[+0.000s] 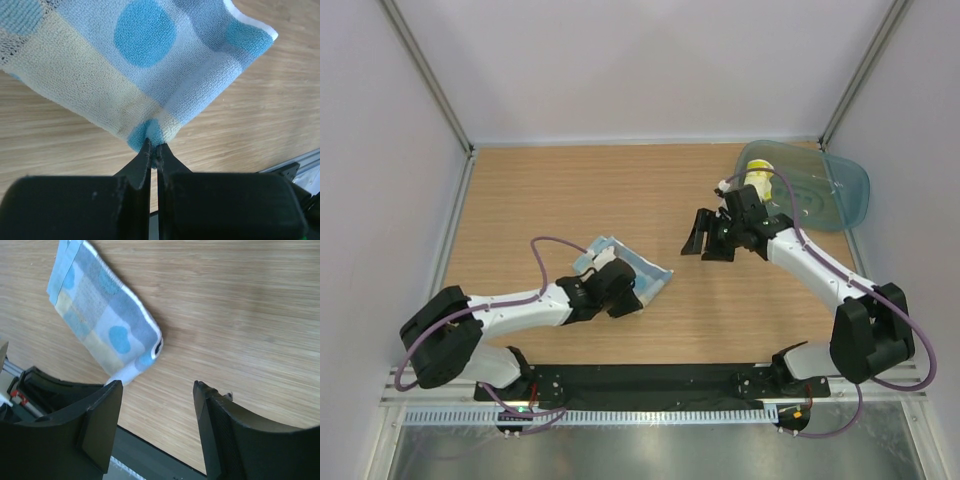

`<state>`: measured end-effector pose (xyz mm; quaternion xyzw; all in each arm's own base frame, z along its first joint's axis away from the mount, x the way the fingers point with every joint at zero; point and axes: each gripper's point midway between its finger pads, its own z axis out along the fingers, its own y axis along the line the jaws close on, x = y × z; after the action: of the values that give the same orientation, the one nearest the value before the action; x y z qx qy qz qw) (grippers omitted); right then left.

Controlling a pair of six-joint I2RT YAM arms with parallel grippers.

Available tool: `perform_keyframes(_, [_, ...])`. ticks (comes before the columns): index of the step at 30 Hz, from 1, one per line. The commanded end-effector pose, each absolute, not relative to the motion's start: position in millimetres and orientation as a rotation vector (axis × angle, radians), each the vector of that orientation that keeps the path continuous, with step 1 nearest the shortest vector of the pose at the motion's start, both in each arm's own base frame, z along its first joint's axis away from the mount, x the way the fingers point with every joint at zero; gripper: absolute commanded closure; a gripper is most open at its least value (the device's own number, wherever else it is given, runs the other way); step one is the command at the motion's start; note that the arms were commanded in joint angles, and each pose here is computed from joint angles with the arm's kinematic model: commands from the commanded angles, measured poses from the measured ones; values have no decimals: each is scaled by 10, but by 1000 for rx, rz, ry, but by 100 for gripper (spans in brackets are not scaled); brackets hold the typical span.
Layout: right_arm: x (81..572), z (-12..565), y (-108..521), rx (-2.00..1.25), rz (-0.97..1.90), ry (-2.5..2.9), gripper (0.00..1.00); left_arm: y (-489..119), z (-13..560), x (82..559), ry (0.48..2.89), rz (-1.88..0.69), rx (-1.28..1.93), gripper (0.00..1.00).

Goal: Roll the towels
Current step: Roll the towel

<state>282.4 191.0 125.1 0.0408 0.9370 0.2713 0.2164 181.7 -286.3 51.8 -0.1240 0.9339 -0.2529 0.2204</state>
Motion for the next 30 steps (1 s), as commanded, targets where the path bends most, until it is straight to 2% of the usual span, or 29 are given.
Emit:
perform_keyframes(1, [2791,1485,2146,-32,872,2493,36,-2785,586,1964,2522,-734,-463,100])
perform_keyframes(5, [2675,1540,2353,-143,975,2455,43,-2620,490,2008,2545,-696,-545,100])
perform_keyframes(8, [2587,1521,2512,-220,1036,2436,55,-2524,414,2031,2567,-662,-578,100])
perform_keyframes(9, [2581,1514,2575,-237,1063,2416,64,-2502,395,2031,2573,-657,-588,100])
perform_keyframes(12, [2536,1450,2751,-295,1132,2402,78,-2429,297,2037,2601,-636,-641,100])
perform_keyframes(15, [2518,1342,2915,-336,1178,2409,90,-2363,166,2033,2653,-605,-685,100])
perform_keyframes(18, [2508,1227,3052,-385,1212,2418,94,-2285,40,2041,2689,-579,-733,100])
perform_keyframes(30, [2707,963,3398,-420,1331,2408,95,-2247,-128,2065,2778,-599,-741,100])
